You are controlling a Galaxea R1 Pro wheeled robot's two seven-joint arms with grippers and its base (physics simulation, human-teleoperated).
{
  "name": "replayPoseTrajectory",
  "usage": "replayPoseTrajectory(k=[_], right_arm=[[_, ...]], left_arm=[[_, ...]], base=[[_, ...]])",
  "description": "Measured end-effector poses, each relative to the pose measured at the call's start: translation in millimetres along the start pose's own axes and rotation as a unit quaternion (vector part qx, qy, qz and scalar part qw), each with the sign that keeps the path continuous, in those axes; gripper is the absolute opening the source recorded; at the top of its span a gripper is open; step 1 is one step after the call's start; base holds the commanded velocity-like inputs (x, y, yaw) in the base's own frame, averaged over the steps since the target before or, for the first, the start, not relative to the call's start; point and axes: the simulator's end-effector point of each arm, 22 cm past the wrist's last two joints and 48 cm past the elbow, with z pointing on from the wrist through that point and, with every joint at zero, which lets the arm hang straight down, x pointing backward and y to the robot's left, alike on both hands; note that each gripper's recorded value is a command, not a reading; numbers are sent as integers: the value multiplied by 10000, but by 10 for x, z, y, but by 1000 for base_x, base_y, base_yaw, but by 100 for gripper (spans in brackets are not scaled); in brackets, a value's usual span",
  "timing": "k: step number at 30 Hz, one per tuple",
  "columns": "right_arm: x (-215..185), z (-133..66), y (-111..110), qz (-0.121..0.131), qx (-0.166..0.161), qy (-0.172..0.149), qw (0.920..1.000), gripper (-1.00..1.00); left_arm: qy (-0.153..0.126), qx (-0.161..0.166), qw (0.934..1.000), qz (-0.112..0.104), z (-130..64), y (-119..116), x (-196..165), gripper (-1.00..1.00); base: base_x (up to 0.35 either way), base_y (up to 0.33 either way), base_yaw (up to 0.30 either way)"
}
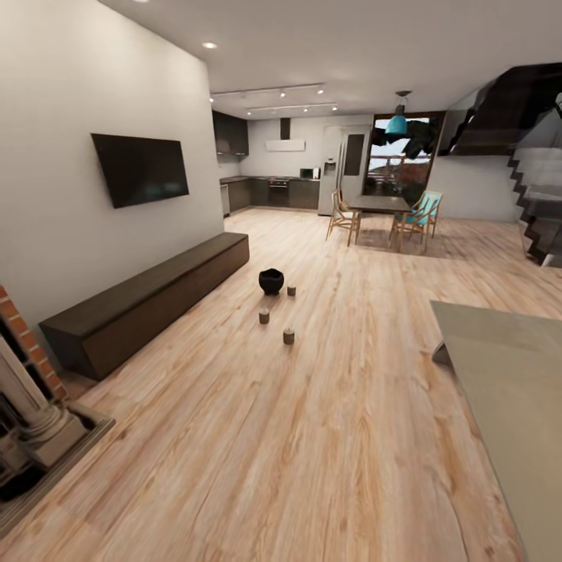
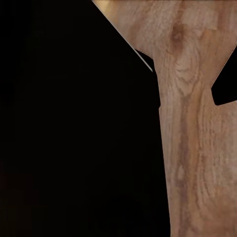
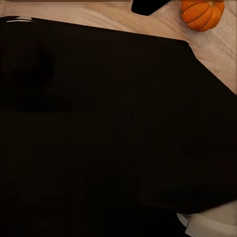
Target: Place each of the two pumpkins and all three candles from the living room inside a cabinet in the living room (use any cabinet), then make sure every cabinet is closed, and position the cauldron so it is next to a table in the living room.
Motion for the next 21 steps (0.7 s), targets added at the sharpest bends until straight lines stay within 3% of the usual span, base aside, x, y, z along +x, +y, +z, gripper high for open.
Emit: replayPoseTrajectory(k=[21], right_arm=[[18,-1,44,6,-28,11,10000,100]], left_arm=[[-72,7,10000,3,0,-2,-27,100]], base=[[337,0,0]])
